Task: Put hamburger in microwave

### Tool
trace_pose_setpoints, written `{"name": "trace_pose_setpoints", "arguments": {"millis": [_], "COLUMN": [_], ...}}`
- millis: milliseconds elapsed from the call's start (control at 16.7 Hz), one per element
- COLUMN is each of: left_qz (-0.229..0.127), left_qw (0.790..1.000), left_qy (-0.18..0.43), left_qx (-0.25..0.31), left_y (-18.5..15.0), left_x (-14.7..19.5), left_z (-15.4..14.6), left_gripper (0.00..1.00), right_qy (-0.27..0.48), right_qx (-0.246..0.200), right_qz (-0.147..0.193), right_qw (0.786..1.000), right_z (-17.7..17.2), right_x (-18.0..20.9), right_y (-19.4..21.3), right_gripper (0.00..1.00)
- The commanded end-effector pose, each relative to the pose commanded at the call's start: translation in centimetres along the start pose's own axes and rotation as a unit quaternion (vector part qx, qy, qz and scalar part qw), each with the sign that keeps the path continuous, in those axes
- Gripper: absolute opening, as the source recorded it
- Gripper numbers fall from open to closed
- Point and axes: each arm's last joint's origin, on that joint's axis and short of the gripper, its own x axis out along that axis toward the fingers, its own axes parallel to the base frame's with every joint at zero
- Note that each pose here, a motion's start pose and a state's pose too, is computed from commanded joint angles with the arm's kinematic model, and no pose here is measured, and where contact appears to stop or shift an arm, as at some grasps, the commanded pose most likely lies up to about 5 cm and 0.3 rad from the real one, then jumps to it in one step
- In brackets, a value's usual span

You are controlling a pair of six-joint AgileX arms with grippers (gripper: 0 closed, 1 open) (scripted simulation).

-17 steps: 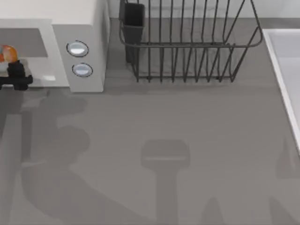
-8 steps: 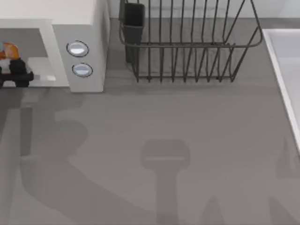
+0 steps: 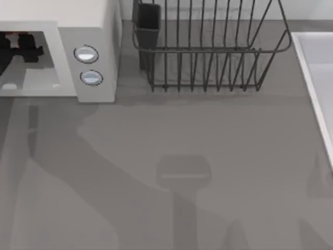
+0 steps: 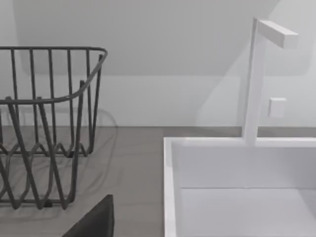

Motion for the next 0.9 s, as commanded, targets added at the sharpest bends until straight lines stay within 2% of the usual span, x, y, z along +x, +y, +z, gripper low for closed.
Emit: {"name": "trace_pose_setpoints", "arguments": {"millis": [300, 660, 900], "left_qz": [-0.003, -0.004, -0.004], "left_qw": [1.000, 0.999, 0.999], "left_qy": [0.026, 0.036, 0.036], "left_qx": [-0.008, -0.010, -0.010], "left_y": [-0.4, -0.5, -0.5], "left_x": [3.8, 4.3, 4.3], "left_z": [-0.9, -1.4, -1.4], "left_gripper": [0.00, 0.00, 0.30], "right_qy": [0.000, 0.000, 0.000], "right_qx": [0.000, 0.000, 0.000], "right_qz": [0.000, 0.000, 0.000], "right_qw": [1.000, 1.000, 1.000], "right_z": [0.0, 0.0, 0.0], "right_x": [0.0, 0.0, 0.0], "right_y": [0.0, 0.0, 0.0], "right_gripper": [1.00, 1.00, 1.00]}}
